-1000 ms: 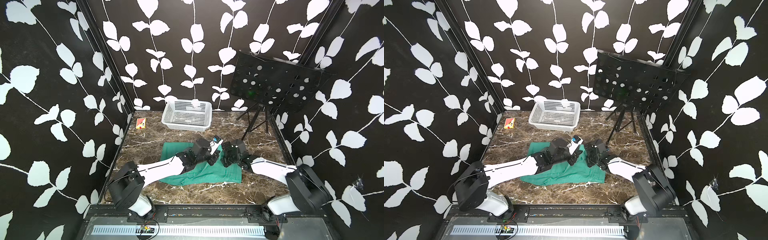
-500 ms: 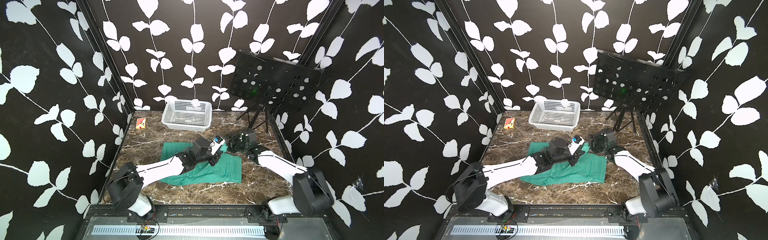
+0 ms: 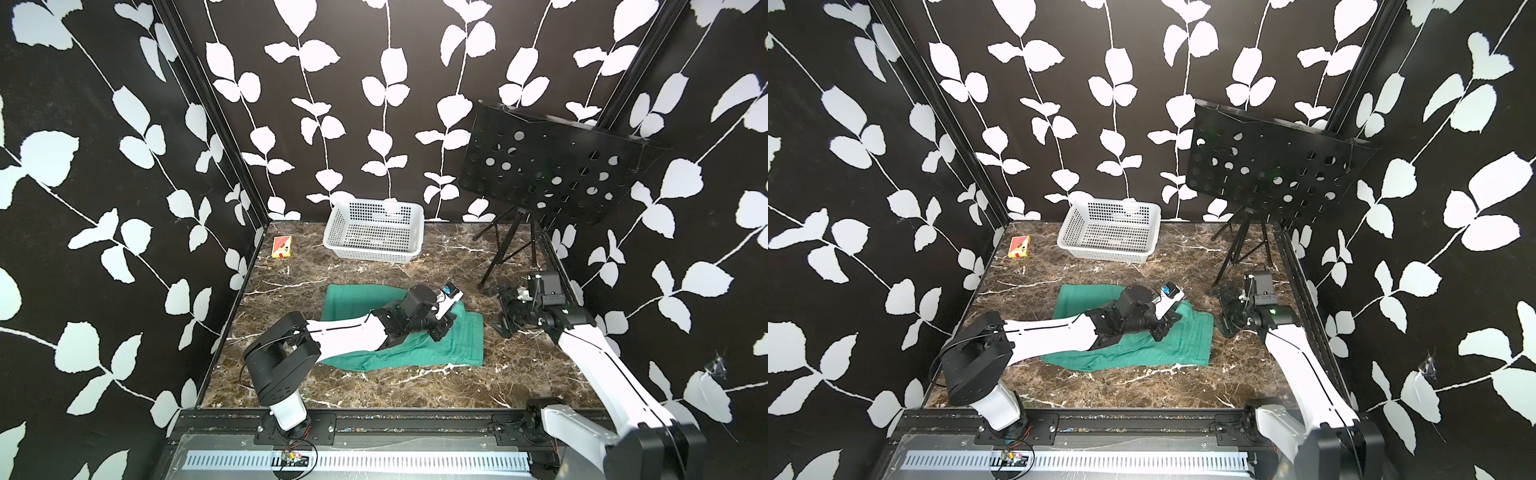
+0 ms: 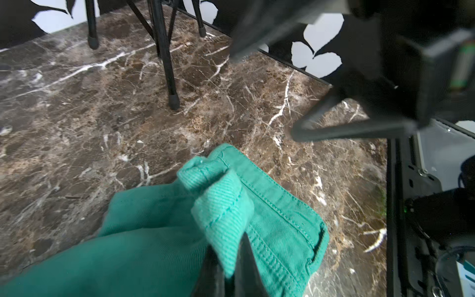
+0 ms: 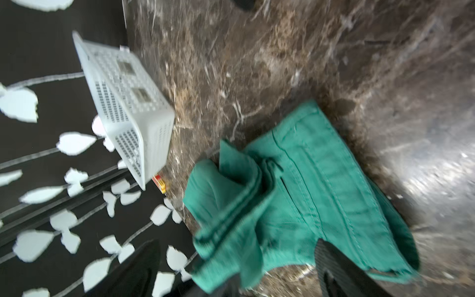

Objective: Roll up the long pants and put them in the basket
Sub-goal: Adjust the long pant at the center of the board.

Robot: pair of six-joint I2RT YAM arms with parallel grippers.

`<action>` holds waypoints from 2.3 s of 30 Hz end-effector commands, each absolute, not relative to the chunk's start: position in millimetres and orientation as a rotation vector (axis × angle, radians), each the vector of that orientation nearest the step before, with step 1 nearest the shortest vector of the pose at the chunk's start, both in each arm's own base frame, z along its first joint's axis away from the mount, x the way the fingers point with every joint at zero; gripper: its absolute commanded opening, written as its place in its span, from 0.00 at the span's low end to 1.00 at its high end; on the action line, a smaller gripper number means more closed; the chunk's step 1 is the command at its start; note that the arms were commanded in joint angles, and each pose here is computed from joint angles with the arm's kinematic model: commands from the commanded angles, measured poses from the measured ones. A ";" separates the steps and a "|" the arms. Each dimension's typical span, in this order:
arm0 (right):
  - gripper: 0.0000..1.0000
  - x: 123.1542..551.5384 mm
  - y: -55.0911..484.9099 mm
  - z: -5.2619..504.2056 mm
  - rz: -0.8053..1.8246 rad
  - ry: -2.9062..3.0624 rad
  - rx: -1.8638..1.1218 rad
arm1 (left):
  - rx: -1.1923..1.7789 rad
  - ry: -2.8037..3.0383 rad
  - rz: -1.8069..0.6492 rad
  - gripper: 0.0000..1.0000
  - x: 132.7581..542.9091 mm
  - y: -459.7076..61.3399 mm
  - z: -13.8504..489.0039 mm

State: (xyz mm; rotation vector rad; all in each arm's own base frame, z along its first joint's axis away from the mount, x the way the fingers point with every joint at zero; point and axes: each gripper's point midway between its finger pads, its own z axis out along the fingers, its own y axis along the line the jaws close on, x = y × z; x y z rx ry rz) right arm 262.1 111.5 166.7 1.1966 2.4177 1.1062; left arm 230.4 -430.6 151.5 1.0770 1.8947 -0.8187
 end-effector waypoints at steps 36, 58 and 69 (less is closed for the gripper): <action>0.15 357.4 248.9 138.3 1.901 2.112 0.907 | 0.887 1.874 -0.915 0.00 223.4 -409.4 219.6; 0.29 285.7 141.4 130.8 1.572 2.448 0.874 | 1.300 1.902 -1.072 0.00 138.1 -504.1 145.9; 0.69 228.8 28.5 118.7 0.478 2.780 0.834 | 1.428 1.837 -1.053 0.99 123.4 -495.3 154.2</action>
